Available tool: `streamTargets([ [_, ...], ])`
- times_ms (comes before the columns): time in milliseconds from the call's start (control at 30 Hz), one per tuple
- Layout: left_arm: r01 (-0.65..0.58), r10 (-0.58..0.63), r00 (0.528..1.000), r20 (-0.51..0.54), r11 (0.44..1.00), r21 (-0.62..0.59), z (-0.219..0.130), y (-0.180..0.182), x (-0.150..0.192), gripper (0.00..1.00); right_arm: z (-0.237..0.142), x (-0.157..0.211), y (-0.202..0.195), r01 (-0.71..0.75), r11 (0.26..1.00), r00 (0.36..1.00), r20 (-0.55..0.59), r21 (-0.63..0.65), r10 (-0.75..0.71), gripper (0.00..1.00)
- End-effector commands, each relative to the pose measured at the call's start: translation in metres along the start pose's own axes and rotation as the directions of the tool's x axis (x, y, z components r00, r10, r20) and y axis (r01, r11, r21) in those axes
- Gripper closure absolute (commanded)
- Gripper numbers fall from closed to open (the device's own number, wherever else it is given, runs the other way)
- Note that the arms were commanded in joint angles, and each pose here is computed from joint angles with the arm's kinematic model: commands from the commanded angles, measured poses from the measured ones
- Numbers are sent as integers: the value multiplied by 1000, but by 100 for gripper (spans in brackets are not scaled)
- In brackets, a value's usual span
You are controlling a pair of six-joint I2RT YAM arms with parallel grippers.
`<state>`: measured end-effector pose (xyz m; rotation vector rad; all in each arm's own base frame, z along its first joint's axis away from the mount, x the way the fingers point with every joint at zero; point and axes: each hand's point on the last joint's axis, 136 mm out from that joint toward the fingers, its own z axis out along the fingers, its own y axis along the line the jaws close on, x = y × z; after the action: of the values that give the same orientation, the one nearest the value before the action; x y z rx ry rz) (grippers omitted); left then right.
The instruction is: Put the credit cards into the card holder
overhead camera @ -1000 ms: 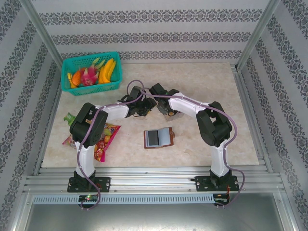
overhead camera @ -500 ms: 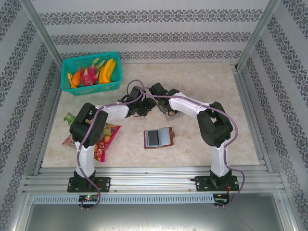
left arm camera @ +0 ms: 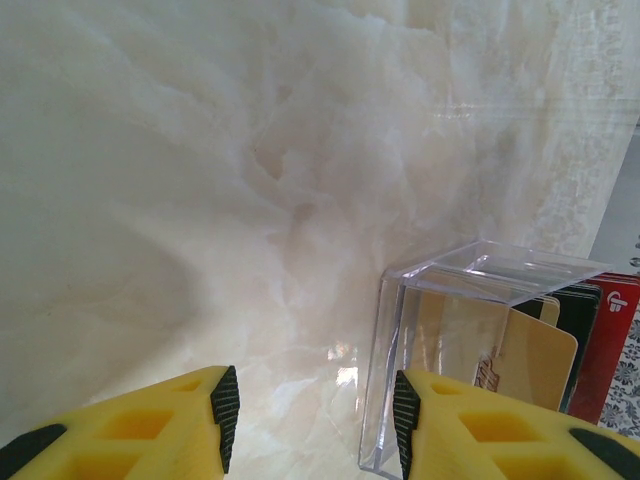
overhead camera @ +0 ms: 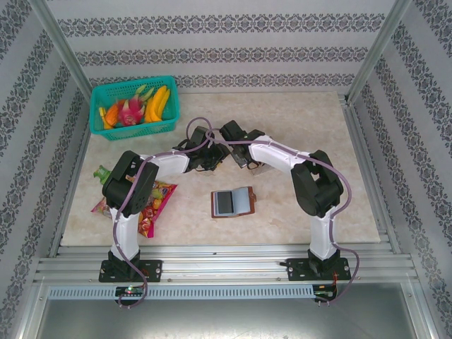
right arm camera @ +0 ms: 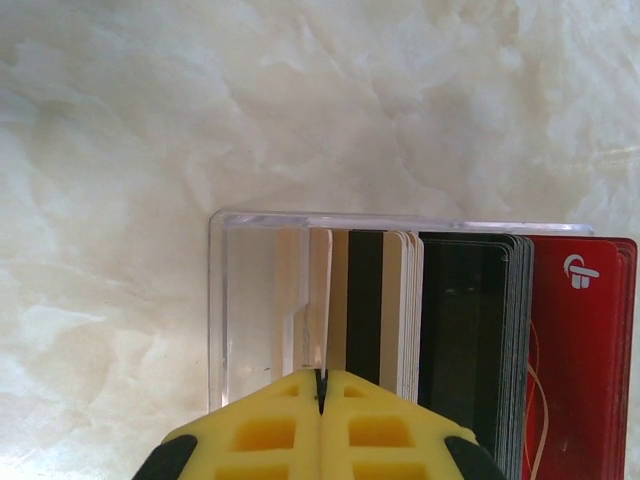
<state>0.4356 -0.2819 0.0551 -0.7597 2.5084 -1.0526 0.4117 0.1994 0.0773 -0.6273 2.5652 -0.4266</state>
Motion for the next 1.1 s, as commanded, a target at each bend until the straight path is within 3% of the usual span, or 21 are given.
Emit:
streamTargets([
  [0, -7, 7, 1000, 8, 1000, 31, -9, -12, -4, 52, -21, -2, -6, -45, 998, 999, 12, -47, 46, 97],
  [267, -51, 49, 998, 28, 997, 55, -27, -20, -3, 52, -67, -9, -18, -207, 956, 972, 63, -209, 225, 99],
  [433, -95, 89, 995, 47, 985, 144, -48, -40, 0, 49, -89, -9, -26, -343, 862, 917, 64, -374, 393, 100],
  [533, -133, 127, 991, 42, 962, 238, -62, -58, 7, 45, -108, -11, -26, -421, 711, 850, 29, -562, 526, 100],
  [633, -173, 177, 984, 18, 929, 327, -77, -75, 18, 41, -130, -16, -30, -453, 515, 768, -26, -728, 640, 100],
  [700, -185, 209, 978, -19, 903, 388, -85, -84, 29, 40, -143, -19, -34, -455, 373, 715, -81, -809, 694, 100],
  [800, -167, 231, 971, -69, 850, 500, -96, -101, 43, 38, -157, -20, -31, -425, 226, 688, -150, -877, 710, 100],
  [1000, -161, 279, 955, -101, 775, 611, -110, -127, 56, 39, -167, -22, -24, -396, 107, 676, -211, -912, 706, 100],
  [1067, -168, 298, 949, -107, 761, 627, -113, -134, 59, 44, -167, -22, -22, -393, 86, 676, -225, -915, 702, 100],
])
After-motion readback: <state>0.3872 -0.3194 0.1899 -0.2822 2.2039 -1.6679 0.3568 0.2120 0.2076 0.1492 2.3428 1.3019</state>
